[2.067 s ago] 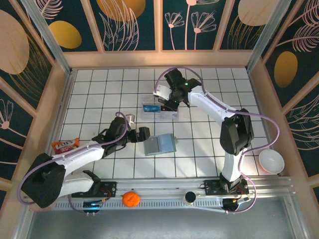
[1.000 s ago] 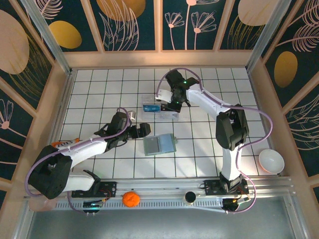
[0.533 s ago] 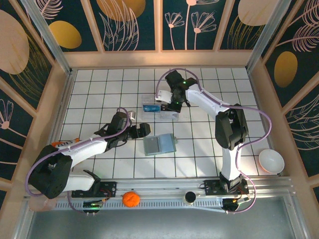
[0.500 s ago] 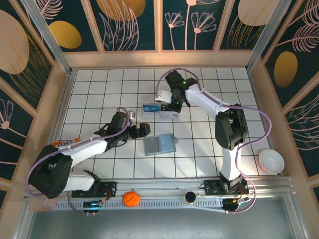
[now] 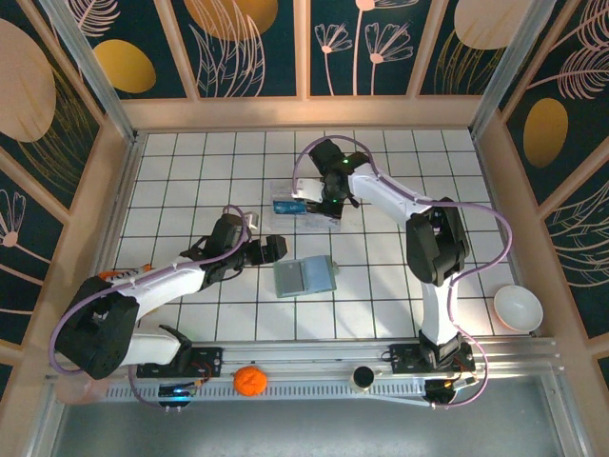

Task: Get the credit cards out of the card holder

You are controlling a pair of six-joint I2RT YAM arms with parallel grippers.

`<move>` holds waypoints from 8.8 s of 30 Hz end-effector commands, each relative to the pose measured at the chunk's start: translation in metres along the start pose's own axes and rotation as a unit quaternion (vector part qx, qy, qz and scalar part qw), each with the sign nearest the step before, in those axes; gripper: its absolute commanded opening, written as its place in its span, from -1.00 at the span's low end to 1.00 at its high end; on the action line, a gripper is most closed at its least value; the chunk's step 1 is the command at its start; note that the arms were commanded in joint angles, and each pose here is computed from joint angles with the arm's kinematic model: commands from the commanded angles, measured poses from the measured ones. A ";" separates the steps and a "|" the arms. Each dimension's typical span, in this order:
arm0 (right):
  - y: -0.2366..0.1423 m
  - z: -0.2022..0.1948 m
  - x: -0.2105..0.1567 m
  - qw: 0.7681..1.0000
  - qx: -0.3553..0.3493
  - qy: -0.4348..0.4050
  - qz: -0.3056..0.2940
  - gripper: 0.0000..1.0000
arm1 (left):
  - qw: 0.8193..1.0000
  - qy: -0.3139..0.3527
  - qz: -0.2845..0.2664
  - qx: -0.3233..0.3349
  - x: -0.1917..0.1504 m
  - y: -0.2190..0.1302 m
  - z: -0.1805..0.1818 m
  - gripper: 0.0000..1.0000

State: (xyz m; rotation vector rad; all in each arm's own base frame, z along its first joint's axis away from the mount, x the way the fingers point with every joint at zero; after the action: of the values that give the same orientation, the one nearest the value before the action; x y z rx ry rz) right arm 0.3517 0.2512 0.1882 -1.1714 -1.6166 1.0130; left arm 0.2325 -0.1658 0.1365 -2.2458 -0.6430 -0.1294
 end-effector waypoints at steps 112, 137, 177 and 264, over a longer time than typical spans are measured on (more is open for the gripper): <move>0.051 -0.001 -0.133 0.676 -0.091 0.719 -0.131 -1.00 | 0.996 0.000 -0.082 -0.042 -0.005 -0.035 0.009 0.96; 0.049 0.035 -0.062 0.734 -0.025 0.659 -0.165 -1.00 | 0.995 0.004 -0.091 -0.036 -0.009 -0.040 0.016 0.96; -0.025 -0.037 0.014 0.916 0.013 0.339 -0.213 -0.39 | 0.992 0.022 -0.123 -0.034 -0.006 -0.054 0.013 0.88; -0.059 0.004 0.055 0.963 -0.157 0.133 -0.174 -1.00 | 0.994 0.032 -0.097 -0.047 -0.010 -0.043 0.015 0.80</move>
State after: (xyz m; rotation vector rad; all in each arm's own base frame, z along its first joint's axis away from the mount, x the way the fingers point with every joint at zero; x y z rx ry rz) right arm 0.3270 0.2869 0.2289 -1.0723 -1.5465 0.4539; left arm 0.1974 -0.1326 0.1454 -2.2203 -0.8229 -0.2871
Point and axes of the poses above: each hand's point on the last joint's axis, 136 mm out from that joint toward the fingers, its own y axis out along the fingers, its own z axis along the line the jaws close on, x = y × z, the point moved 9 cm from there along -y, back along the fingers, and after that the axes turned 15 degrees about -y, right-handed, at the moved point
